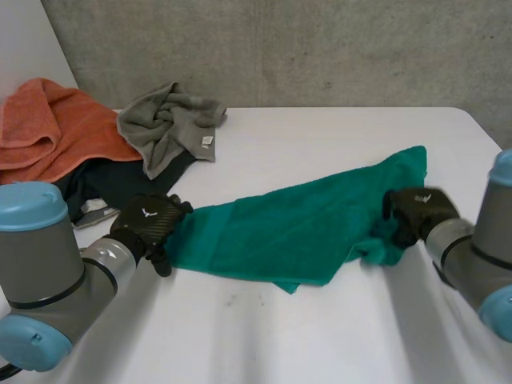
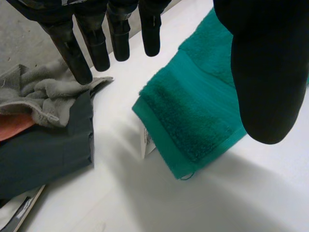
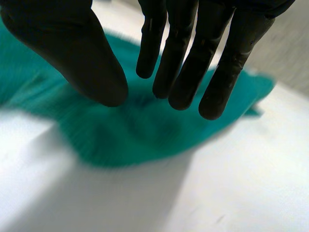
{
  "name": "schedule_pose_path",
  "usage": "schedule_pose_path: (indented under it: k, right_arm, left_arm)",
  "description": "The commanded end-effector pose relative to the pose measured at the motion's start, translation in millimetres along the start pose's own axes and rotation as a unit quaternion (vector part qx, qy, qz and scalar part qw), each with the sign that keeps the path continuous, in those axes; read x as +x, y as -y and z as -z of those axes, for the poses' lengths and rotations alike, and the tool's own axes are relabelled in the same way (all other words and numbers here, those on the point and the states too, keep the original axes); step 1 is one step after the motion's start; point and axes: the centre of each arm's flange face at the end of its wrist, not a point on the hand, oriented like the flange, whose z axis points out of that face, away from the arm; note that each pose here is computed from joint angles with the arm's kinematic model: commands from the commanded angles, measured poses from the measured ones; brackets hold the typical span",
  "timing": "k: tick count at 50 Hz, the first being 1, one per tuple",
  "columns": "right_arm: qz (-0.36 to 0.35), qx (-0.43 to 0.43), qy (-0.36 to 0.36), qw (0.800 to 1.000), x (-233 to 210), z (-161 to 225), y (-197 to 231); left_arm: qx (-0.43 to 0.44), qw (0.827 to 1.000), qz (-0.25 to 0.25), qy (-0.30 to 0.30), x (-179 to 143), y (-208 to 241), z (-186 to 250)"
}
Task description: Fold the laundry.
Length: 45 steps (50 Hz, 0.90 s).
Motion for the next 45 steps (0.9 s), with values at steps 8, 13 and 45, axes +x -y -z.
schedule_pose_path:
  k: [8, 13, 45]
  right_arm:
    - [0.099, 0.072, -0.030, 0.992, 14, 27, 45]
    - [0.116, 0.065, -0.028, 0.991, 13, 27, 40]
    - [0.114, 0.022, -0.009, 0.993, 4, 33, 10]
  left_arm:
    - [-0.020, 1.000, -0.005, -0.022, 14, -15, -8]
    - [-0.017, 1.000, -0.010, -0.020, 13, -16, -15]
    - [0.016, 0.995, -0.103, -0.005, 9, -21, -55]
